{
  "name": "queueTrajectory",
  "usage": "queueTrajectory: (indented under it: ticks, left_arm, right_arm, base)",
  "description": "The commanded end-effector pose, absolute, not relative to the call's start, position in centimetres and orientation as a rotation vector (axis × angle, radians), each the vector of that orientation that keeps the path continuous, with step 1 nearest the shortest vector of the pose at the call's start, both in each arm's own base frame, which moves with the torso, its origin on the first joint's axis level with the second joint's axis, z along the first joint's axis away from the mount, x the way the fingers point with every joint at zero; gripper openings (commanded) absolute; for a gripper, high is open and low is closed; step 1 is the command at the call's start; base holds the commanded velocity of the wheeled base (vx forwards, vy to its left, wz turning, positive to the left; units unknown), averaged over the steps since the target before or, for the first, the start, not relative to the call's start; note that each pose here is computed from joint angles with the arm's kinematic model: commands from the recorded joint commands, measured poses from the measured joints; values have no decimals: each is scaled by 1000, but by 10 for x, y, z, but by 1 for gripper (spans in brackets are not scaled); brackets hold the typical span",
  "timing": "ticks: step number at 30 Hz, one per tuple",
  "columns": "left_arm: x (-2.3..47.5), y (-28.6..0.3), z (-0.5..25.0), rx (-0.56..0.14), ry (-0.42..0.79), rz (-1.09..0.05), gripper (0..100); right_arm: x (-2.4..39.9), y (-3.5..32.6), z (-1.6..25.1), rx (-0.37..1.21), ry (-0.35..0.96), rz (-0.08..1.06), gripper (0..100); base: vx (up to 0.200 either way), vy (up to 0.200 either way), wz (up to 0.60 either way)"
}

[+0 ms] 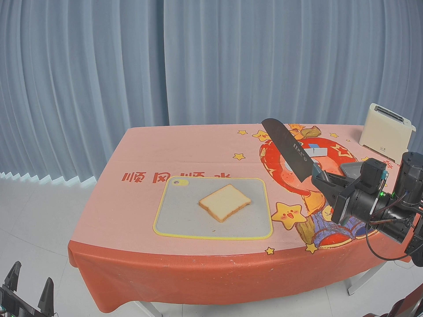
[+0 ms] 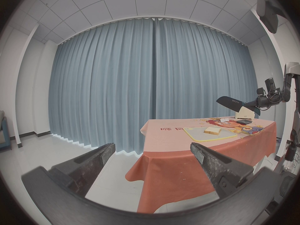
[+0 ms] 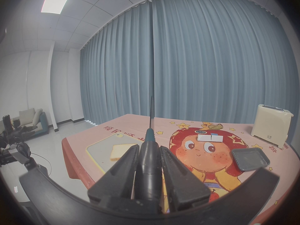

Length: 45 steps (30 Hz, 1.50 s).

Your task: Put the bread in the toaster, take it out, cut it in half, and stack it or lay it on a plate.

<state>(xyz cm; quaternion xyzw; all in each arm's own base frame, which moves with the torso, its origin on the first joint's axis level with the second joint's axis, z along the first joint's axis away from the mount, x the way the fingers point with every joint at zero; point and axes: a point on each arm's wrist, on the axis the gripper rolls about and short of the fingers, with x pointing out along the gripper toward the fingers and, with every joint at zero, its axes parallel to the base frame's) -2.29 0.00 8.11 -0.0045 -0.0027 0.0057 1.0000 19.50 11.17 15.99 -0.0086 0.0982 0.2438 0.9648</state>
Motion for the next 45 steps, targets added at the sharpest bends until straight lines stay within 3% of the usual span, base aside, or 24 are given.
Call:
queueTrajectory:
  ticks: [1,45]
  left_arm:
    - [-23,0,76,-9,-5,12,100]
    - [-23,0,76,-9,-5,14,100]
  right_arm:
    - [196,114,157,-23,212,499,0]
    - [193,119,164,9,158,524,0]
  base:
    - [0,0,0]
    - [0,0,0]
